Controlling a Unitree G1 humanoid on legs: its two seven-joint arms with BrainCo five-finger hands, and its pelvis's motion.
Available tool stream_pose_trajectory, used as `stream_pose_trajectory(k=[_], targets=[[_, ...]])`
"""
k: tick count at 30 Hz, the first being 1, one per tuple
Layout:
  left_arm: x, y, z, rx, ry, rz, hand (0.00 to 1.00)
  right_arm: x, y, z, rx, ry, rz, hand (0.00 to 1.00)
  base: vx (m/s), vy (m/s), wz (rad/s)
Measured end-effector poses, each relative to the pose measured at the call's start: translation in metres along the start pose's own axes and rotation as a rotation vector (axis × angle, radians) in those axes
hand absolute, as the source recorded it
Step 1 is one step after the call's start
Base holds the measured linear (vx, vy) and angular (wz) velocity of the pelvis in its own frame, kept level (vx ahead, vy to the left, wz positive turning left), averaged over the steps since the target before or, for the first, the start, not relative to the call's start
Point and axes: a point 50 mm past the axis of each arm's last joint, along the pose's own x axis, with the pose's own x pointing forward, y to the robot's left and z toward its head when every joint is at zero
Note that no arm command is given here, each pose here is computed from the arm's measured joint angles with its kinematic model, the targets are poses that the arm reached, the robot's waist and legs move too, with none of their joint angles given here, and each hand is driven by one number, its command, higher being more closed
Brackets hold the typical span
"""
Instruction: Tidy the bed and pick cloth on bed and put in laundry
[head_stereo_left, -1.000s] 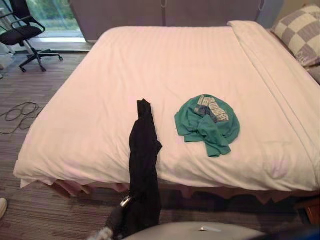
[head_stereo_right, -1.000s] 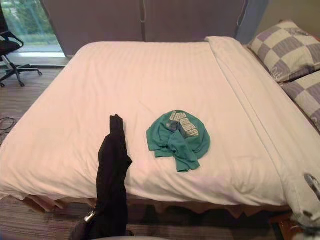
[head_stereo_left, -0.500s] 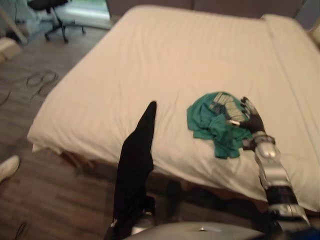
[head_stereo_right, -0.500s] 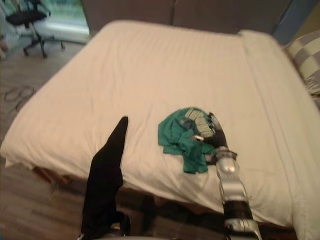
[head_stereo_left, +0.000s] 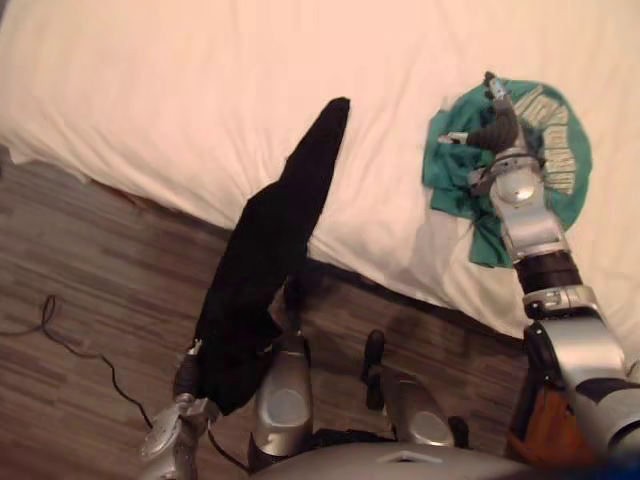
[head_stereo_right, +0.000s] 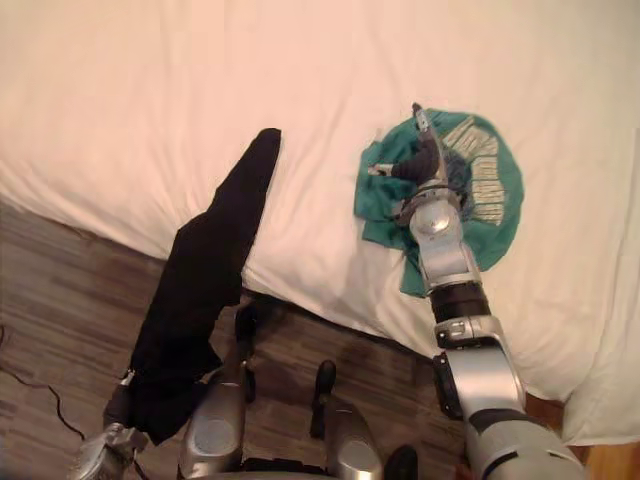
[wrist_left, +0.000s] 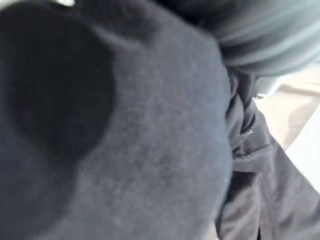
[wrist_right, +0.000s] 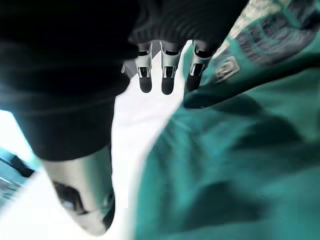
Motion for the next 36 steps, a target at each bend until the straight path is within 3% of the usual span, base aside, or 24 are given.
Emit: stream_pose_trajectory(k=[4,15,21,28,31,32,36], targets=[[0.001,0.001,0.004,0.01,-0.033,0.024,1.0,0.006,-0.036,-0.006,-0.153,0.016,-0.142,0.0,-0.03,0.03,-0.01],[0.009,-0.004,0.014,0.053,-0.058,0.032,1.0,0.004,-0.069,0.006,-0.167,0.006,-0.302,0.0,-0.03,-0.018,-0.11],[0.011,-0.011,0.017,0.099,-0.066,0.011,1.0,-0.005,-0.063,-0.004,-0.167,0.018,-0.253,0.0,0.0,-0.002,-0.01],[0.012,-0.011,0.017,0.099,-0.066,0.013,1.0,-0.01,-0.041,-0.038,-0.185,0.162,-0.034,0.0,-0.03,0.004,0.02],[0.012,-0.011,0.013,0.099,-0.051,0.016,1.0,-0.007,-0.04,-0.045,-0.184,0.203,-0.009,0.0,-0.05,0.005,0.03],[0.011,-0.01,0.012,0.1,-0.048,0.017,1.0,-0.006,-0.04,-0.045,-0.18,0.203,-0.011,1.0,-0.05,-0.006,0.05],[0.015,-0.019,0.005,0.105,-0.028,-0.014,1.0,0.003,-0.049,-0.042,-0.092,0.213,-0.036,1.0,-0.06,-0.025,0.07]])
